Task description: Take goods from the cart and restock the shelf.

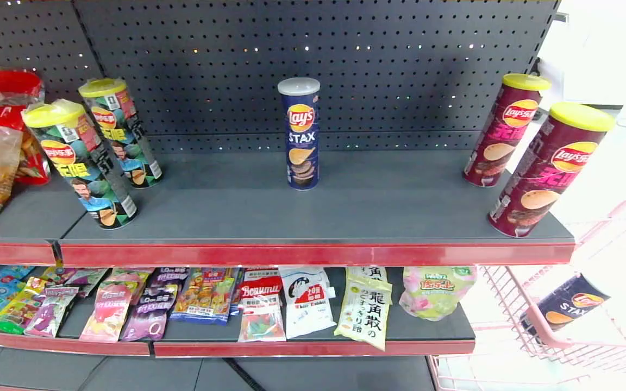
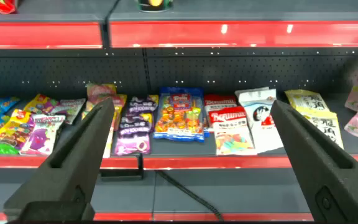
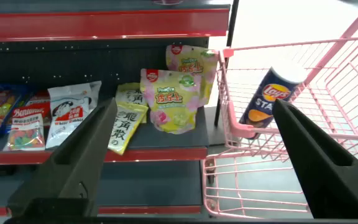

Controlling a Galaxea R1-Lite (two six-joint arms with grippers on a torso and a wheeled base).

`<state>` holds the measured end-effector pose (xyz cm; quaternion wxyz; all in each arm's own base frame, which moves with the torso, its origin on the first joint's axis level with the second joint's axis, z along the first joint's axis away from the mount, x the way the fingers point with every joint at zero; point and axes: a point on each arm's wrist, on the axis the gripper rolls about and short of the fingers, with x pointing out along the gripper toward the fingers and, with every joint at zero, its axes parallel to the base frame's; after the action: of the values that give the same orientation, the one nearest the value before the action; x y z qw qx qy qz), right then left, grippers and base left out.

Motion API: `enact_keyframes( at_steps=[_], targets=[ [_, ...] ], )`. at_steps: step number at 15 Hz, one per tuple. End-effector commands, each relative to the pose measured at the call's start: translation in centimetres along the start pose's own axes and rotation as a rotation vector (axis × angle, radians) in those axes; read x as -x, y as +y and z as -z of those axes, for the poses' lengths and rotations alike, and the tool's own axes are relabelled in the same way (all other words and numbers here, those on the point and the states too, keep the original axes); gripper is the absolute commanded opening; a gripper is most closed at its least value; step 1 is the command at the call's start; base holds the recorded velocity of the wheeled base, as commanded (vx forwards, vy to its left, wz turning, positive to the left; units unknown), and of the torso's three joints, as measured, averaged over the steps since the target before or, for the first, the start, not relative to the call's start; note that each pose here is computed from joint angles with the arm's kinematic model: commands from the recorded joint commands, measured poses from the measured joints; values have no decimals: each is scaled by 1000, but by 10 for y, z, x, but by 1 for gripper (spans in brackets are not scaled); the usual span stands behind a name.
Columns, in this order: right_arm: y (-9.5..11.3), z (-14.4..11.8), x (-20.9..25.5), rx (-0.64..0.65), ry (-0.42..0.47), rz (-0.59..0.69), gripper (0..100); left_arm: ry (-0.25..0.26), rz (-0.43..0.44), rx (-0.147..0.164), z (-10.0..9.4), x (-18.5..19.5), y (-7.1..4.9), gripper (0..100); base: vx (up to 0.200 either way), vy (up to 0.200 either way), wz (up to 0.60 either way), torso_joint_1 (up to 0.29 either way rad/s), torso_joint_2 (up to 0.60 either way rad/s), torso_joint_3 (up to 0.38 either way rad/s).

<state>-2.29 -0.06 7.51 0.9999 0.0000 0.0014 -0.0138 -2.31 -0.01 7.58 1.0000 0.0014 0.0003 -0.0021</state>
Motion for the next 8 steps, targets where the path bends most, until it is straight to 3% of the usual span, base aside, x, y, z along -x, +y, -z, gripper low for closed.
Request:
enact_keyframes(
  at_steps=[1,8],
  targets=[
    [0,0,0,0,0,0,100,1,0,1,0,0,0,100,0,-200,0,7,2,2],
    [0,0,0,0,0,0,100,-1,0,1,0,0,0,100,0,-200,0,2,2,3]
  ],
)
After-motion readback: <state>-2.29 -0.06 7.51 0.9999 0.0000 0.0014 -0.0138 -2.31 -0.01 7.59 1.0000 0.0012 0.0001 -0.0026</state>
